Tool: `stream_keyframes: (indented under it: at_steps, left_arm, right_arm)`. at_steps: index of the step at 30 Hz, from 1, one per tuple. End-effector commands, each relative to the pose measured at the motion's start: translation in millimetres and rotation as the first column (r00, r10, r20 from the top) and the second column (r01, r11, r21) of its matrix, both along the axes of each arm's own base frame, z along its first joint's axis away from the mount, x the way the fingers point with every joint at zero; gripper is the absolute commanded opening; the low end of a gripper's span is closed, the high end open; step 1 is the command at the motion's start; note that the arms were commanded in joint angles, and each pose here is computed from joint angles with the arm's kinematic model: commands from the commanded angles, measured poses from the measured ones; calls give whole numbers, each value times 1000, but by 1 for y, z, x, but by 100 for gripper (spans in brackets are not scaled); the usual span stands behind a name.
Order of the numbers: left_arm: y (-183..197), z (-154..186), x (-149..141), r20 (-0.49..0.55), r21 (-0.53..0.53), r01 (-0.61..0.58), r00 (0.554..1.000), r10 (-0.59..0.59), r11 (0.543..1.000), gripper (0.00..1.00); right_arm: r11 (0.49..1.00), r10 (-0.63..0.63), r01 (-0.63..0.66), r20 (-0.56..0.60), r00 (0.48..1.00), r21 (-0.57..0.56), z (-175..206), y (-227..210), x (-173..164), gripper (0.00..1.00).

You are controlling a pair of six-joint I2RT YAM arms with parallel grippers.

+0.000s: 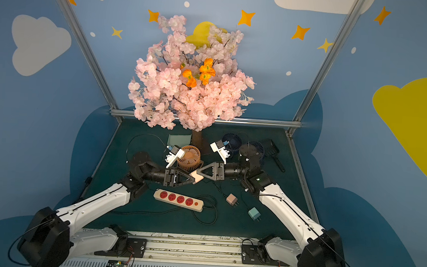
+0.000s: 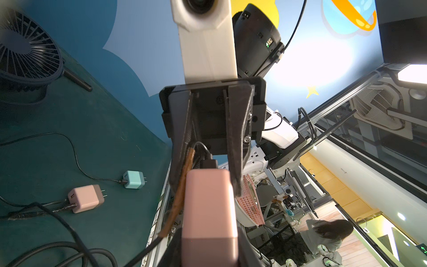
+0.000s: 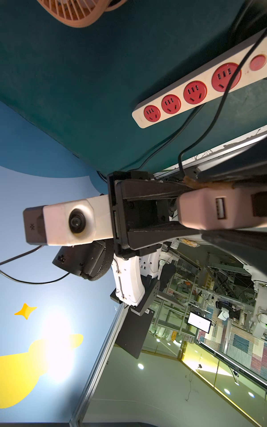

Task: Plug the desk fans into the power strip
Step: Pick up the plug from the center of the board, then insert the plug into the socket.

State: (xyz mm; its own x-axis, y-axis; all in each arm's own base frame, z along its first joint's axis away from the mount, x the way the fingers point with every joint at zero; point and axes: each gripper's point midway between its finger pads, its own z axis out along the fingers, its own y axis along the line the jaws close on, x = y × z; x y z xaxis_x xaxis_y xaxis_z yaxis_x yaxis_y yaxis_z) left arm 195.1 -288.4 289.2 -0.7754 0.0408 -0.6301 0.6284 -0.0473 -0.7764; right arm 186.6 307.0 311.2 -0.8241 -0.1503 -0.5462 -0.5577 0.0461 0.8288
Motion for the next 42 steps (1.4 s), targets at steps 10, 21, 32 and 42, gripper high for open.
stream_keyframes:
  at_steps: [10, 21, 32, 42]
  left_arm:
    - [98, -139, 37, -153, 437, -516, 765, 626, 737, 71]
    - [135, -217, -7, -319, 590, -519, 554, 769, 618, 74]
    - [130, -244, -7, -362, 651, -444, 531, 766, 616, 80]
    - [130, -249, 0, -343, 663, -446, 534, 773, 602, 78]
  right_arm:
    - [909, 99, 67, 369, 924, -411, -78, -11, 0, 0]
    - [665, 489, 68, 502, 713, -744, -136, 21, -5, 0]
    - [483, 672, 88, 433, 600, -871, -171, 63, -10, 0]
    - [488, 668, 95, 441, 599, -868, -189, 68, -10, 0]
